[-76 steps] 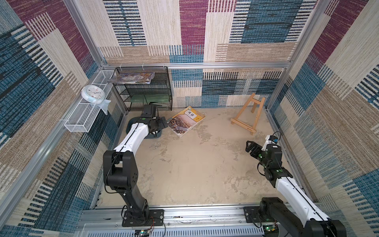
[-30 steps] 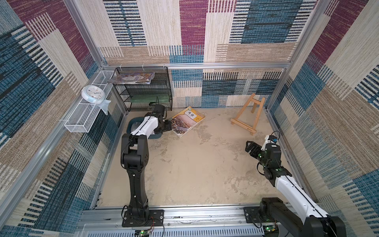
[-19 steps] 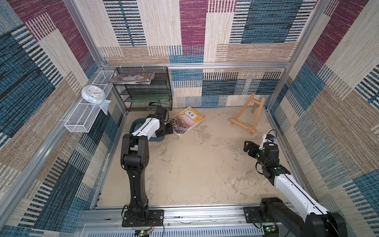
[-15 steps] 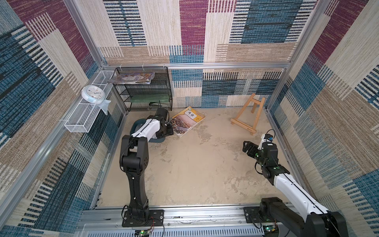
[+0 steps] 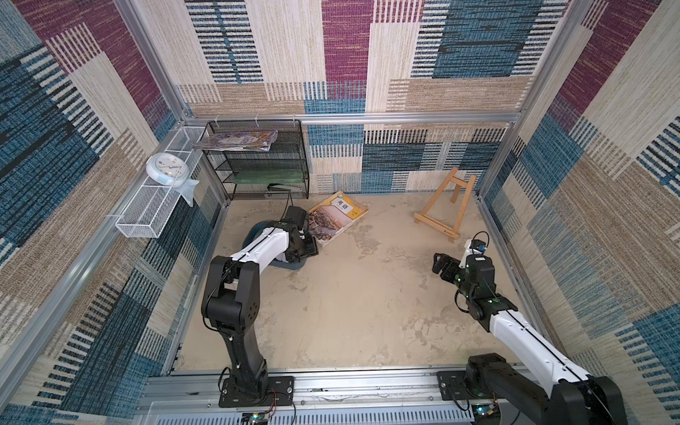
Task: Take out the mouse from the storage box
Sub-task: Move the storage box to the center of the board.
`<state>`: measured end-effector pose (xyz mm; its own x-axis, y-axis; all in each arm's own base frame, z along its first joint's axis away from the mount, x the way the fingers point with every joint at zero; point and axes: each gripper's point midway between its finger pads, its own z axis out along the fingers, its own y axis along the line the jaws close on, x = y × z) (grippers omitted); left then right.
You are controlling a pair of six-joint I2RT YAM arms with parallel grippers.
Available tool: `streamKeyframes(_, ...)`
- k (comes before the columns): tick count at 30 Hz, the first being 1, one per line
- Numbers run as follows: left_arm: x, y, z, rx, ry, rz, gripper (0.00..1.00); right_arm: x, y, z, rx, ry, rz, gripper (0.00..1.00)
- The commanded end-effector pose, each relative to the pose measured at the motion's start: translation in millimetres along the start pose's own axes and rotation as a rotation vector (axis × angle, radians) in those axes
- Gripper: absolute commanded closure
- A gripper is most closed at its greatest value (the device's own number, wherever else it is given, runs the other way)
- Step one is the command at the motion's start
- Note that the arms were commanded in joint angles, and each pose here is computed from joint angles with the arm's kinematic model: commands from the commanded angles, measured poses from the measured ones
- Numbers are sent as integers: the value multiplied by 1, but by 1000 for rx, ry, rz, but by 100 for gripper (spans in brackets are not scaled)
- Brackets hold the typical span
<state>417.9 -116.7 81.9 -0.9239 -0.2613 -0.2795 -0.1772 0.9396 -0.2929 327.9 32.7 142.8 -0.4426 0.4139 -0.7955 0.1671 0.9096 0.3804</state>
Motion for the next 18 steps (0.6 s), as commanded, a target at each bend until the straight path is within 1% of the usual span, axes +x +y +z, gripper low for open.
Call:
streamKeyframes(1,-7,-10,-7,37,-3,18,32,-5,2,2,8,-12,-19,4)
streamKeyframes(5,-9,-15,5,54,24,12,32,-4,4,3,12,-2,-32,4)
streamKeyframes(11,-3,-10,23,22,55,9,33,-3,4,4,17,-1,-39,4)
streamKeyframes(16,12,-19,21,7,54,42,35,0,6,8,21,20,-48,4)
streamKeyframes(18,25,-27,19,1,64,88,35,2,8,9,14,20,-53,4)
